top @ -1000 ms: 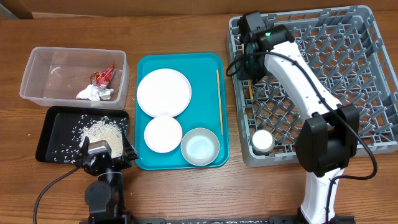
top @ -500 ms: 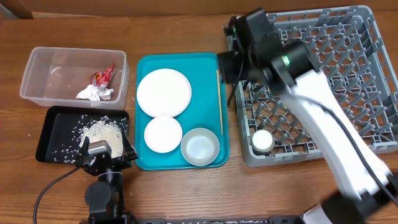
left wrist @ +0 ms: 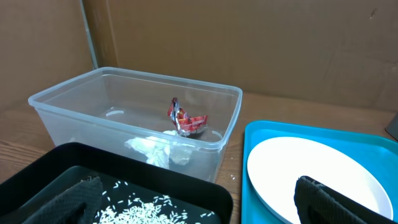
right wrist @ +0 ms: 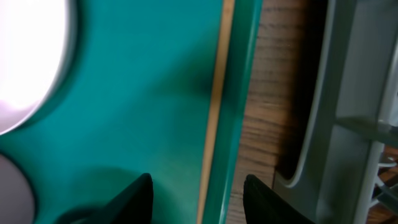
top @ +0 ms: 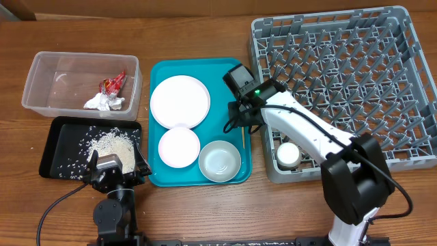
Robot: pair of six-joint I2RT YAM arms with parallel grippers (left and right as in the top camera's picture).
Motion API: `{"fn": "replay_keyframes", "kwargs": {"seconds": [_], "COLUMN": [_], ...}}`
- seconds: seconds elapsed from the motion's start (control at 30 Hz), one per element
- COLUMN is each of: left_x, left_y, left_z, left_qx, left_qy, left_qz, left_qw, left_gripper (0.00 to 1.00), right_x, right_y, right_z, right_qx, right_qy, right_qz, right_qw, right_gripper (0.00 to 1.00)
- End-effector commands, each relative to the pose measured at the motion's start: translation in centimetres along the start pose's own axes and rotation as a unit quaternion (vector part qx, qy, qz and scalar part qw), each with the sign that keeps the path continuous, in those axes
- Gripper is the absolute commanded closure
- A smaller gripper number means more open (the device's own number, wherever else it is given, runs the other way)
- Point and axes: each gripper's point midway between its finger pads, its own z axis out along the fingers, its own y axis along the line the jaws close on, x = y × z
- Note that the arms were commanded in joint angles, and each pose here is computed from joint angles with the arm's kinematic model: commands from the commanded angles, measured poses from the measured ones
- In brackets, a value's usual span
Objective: Sort waste into correct bins and load items into the dishwasher
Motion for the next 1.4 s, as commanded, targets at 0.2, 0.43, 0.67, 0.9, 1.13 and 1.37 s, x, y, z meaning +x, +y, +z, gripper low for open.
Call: {"fn": "replay_keyframes", "kwargs": {"seconds": [0.2, 0.43, 0.67, 0.9, 1.13, 1.37], "left_x": [-0.1, -0.1, -0.1, -0.1, -0.1, -0.1], "left_y": [0.1, 0.1, 0.1, 0.1, 0.1, 0.1], "left_z": [0.0, 0.0, 0.0, 0.0, 0.0, 0.0], "left_qx": [-0.003, -0.003, -0.003, -0.003, -0.003, -0.003], "left_qy": [-0.004, -0.004, -0.004, -0.004, -0.004, -0.004], "left_qz": [0.009, 0.009, 0.009, 0.009, 0.009, 0.009], "left_qw": [1.0, 1.0, 1.0, 1.0, 1.0, 1.0], "left_gripper": [0.0, 0.0, 0.0, 0.0, 0.0, 0.0], "right_x": [-0.2, -0.4, 0.0, -0.1, -1.9, -2.3], "right_y": [0.6, 1.2, 2.2, 2.0, 2.3, 2.2], "right_z": [3.9, 4.3, 5.2, 5.3, 3.8, 2.9], "right_qx": [-0.007, -0.022, -0.046, -0.041, -0.029, 0.01], "right_qy": [0.016, 0.014, 0.027, 0.025, 0.002, -0.012], "right_qz": [0.01, 0.01, 0.015, 0.03, -0.034, -0.046], "right_qw": [1.0, 1.0, 0.998, 0.998, 0.999, 0.999], "right_gripper": [0.53, 0.57, 0.69, 0.69, 0.63, 0.63]}}
